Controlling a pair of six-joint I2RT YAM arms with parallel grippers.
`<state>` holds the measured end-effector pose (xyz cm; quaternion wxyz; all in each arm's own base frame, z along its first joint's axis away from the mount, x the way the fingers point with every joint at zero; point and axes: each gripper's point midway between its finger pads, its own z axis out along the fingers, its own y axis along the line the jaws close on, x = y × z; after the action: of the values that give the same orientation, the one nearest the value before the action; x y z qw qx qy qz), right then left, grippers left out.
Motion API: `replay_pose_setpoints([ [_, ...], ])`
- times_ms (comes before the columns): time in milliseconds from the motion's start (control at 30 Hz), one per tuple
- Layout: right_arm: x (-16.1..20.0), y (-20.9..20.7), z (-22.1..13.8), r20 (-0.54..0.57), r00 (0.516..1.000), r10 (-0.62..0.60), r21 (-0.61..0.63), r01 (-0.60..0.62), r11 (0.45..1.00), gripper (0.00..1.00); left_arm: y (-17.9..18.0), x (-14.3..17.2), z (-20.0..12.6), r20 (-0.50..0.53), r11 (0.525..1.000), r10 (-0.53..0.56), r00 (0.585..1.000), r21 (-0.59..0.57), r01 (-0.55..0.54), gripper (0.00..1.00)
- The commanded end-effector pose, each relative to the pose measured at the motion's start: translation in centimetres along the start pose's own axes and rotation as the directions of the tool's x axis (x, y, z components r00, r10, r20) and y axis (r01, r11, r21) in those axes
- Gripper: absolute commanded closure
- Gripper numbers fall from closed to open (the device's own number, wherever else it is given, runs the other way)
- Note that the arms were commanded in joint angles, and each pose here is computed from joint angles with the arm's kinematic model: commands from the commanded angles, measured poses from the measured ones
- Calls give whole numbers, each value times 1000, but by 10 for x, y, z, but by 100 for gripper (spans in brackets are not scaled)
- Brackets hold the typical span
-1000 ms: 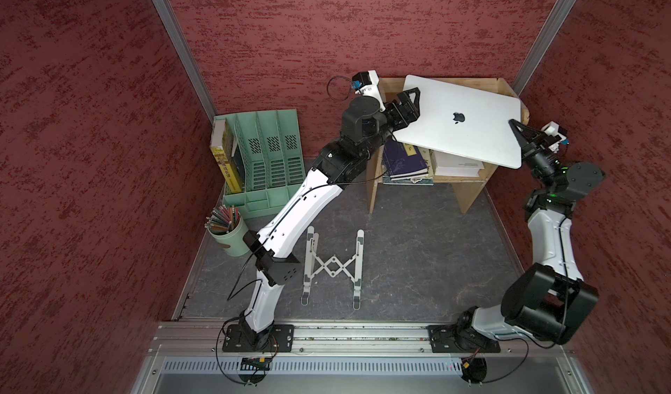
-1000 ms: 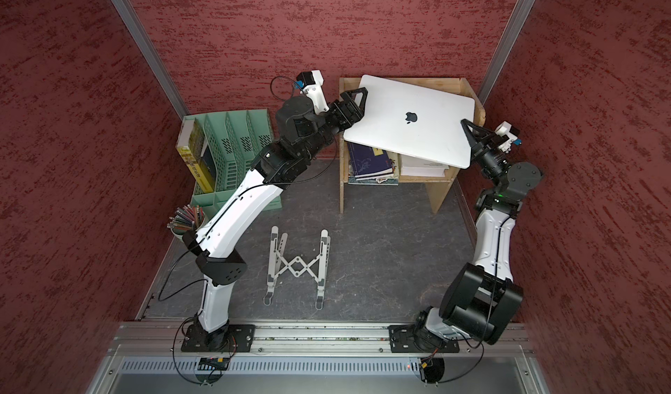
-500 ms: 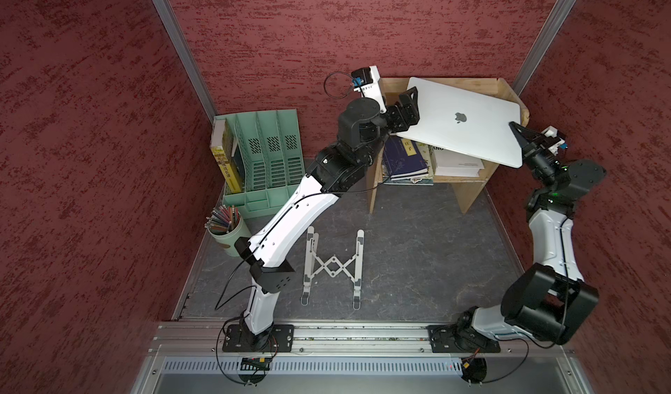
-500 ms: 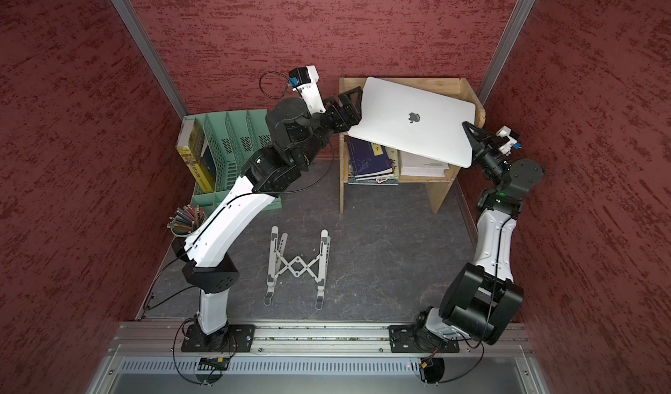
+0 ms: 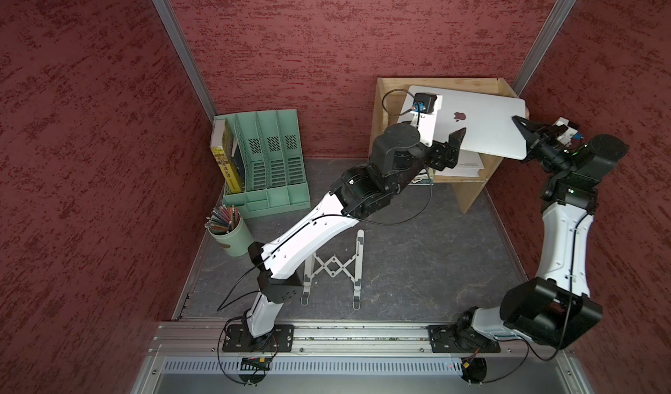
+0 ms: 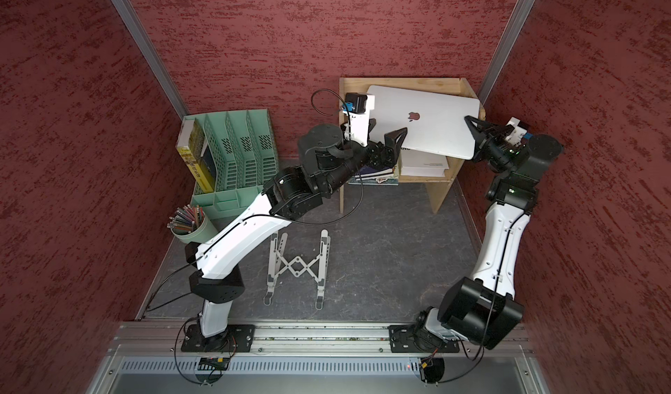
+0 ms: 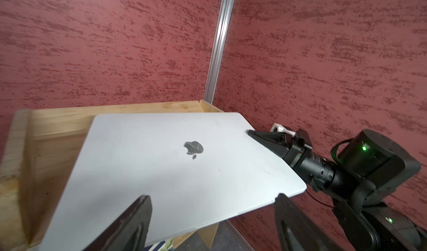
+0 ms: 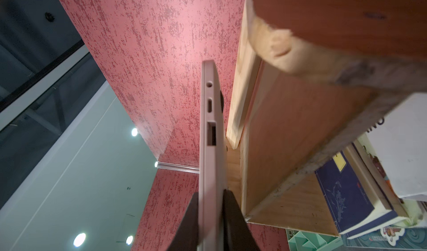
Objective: Close the laptop lid and set it aside
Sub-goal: Place the laptop on the shelf.
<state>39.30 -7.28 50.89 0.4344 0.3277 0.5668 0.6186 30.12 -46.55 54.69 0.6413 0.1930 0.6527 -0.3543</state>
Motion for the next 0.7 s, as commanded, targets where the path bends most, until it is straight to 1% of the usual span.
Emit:
replay_pose_setpoints([
  [0, 8, 23, -3, 26, 998, -51, -9, 52, 999, 100, -27, 27, 3, -94, 991, 22, 995, 135, -9, 17],
  [100, 5, 16, -1, 28, 998, -53, 19, 53, 998, 100, -40, 40, 1, -140, 981, 32, 990, 195, -4, 22],
  [167, 4, 14, 2, 33, 998, -49, 30, 48, 998, 100, -47, 46, -1, -160, 972, 47, 986, 234, -8, 23],
  [300, 2, 11, 5, 48, 998, -45, 57, 42, 997, 100, -66, 55, -6, -178, 948, 88, 980, 318, -28, 23],
  [467, -1, 7, 9, 56, 998, -30, 81, 26, 996, 100, -78, 68, -11, -209, 920, 130, 969, 391, -39, 23],
  [567, -2, 5, 10, 60, 998, -35, 101, 29, 994, 100, -77, 83, -10, -240, 913, 174, 955, 403, -65, 23],
  [667, -2, 4, 11, 64, 997, -47, 116, 39, 992, 100, -66, 91, 0, -249, 927, 196, 948, 363, -96, 23],
])
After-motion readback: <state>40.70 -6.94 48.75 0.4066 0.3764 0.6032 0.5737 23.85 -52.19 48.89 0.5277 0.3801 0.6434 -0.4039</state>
